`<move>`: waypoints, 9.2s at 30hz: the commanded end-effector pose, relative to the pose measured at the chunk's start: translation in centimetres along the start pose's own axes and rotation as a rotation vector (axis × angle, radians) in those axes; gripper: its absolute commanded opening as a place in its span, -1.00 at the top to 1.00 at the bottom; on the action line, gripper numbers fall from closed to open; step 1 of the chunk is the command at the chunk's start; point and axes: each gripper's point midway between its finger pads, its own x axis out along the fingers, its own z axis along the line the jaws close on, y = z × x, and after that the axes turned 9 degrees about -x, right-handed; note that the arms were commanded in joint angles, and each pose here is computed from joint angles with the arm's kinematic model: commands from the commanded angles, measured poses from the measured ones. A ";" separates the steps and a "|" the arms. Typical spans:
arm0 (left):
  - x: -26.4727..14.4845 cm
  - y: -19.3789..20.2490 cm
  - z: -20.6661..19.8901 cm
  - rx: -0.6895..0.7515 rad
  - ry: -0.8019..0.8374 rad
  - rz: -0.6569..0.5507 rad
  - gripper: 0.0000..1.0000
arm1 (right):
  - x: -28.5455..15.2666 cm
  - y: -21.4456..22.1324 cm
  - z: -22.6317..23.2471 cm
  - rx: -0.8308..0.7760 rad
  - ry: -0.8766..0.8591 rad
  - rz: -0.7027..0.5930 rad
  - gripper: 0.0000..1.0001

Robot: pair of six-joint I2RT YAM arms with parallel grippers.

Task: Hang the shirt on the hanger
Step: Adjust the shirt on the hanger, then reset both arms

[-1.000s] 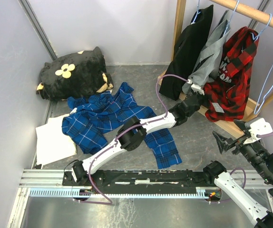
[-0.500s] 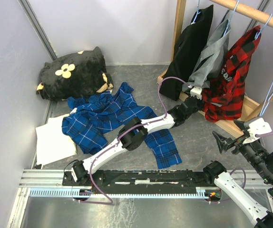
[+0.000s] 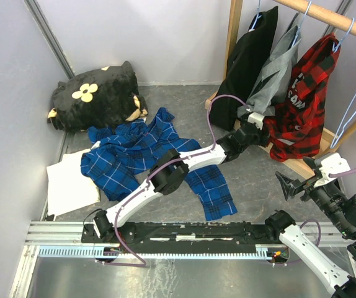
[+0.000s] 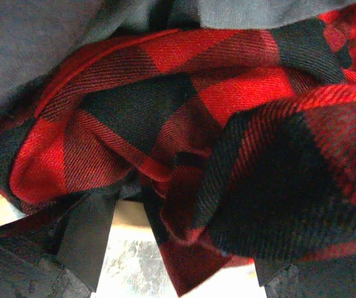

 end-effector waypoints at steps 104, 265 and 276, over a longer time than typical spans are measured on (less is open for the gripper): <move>-43.4 -14.2 16.2 0.097 -0.362 0.033 -1.00 | 23.6 27.7 -14.4 0.285 0.978 0.734 0.10; -51.7 -16.1 21.1 -0.234 -0.745 -0.109 -0.98 | 8.6 6.4 0.1 0.375 0.190 0.267 -0.98; -55.3 -20.0 20.0 -0.101 -0.522 -0.309 -0.99 | 9.7 7.1 1.4 0.356 0.134 0.179 -0.98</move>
